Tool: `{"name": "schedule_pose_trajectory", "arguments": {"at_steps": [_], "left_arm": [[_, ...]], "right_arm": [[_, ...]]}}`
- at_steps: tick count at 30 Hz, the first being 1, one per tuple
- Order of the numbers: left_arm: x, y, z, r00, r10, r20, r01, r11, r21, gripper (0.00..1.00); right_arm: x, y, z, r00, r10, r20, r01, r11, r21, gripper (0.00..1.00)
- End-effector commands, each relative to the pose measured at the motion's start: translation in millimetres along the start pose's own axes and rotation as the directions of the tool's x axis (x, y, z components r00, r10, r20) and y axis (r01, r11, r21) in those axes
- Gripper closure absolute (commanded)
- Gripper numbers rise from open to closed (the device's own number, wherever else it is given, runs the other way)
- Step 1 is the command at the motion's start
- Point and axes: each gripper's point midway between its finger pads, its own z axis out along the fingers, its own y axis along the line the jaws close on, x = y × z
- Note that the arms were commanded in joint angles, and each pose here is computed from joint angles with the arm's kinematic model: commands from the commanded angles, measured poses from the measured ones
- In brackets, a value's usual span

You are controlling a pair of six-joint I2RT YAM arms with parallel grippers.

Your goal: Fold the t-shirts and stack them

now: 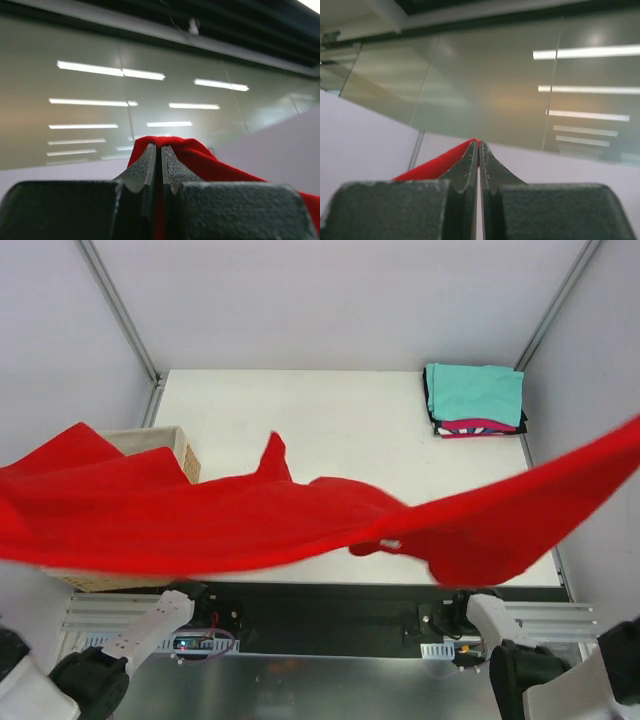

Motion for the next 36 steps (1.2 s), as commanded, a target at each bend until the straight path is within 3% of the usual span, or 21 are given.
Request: {"name": "schedule_pose_trajectory", "arguments": {"at_steps": [1,3,4,5,6,8,9,11,13,16,17,18,20,29,36], "left_arm": [[13,-57,-29,1.000,0.000,0.008,-0.001,0.983,0.183,1.00],[18,-23,-32,0.997,0.072,0.015,-0.072,0.997,-0.019,1.00],[63,3,-23,0.993,0.041,-0.115,-0.051,0.995,-0.085,1.00],[37,14,-11,0.994,0.063,-0.084,-0.074,0.989,-0.129,1.00],[91,31,7,0.975,0.072,-0.209,-0.098,0.988,-0.118,1.00],[98,3,6,0.966,0.004,-0.259,0.002,1.000,0.025,1.00],[70,-11,-5,0.978,-0.033,-0.204,0.044,0.998,0.048,1.00],[68,-18,-17,0.994,-0.018,-0.111,0.025,0.998,0.062,1.00],[41,-10,-32,0.999,-0.002,-0.039,0.001,1.000,-0.018,1.00],[66,23,-21,0.991,0.026,-0.129,-0.044,0.990,-0.134,1.00],[55,30,-15,0.991,0.056,-0.119,-0.074,0.986,-0.148,1.00],[87,37,-8,0.978,0.060,-0.201,-0.089,0.986,-0.143,1.00],[92,37,-5,0.974,0.068,-0.217,-0.098,0.987,-0.131,1.00],[89,15,-15,0.981,0.004,-0.193,-0.015,0.998,-0.057,1.00],[64,4,-26,0.989,-0.006,-0.151,0.003,1.000,-0.019,1.00]], "right_arm": [[53,0,-18,0.994,0.059,-0.089,-0.060,0.998,-0.008,1.00],[46,-7,-15,0.994,0.032,-0.100,-0.029,0.999,0.034,1.00],[44,-20,-8,0.997,0.020,-0.074,-0.015,0.997,0.071,1.00],[52,-28,-3,0.994,0.042,-0.100,-0.033,0.995,0.093,0.99],[53,-35,12,0.994,0.040,-0.103,-0.031,0.996,0.089,0.99],[70,-31,15,0.982,0.108,-0.155,-0.101,0.993,0.053,1.00],[50,-11,8,0.986,0.108,-0.124,-0.108,0.994,0.006,0.99],[69,-17,0,0.988,0.105,-0.114,-0.105,0.994,0.011,1.00],[61,-14,-4,0.991,0.071,-0.113,-0.068,0.997,0.030,1.00],[86,-40,5,0.986,0.081,-0.148,-0.070,0.994,0.081,1.00],[79,-36,9,0.985,0.093,-0.149,-0.082,0.994,0.079,1.00],[86,-39,11,0.979,0.116,-0.168,-0.104,0.991,0.081,0.99],[92,-36,12,0.975,0.138,-0.172,-0.130,0.990,0.058,1.00],[81,-32,4,0.984,0.058,-0.166,-0.049,0.997,0.057,0.99],[59,-20,1,0.990,0.036,-0.138,-0.030,0.999,0.044,1.00]]}}
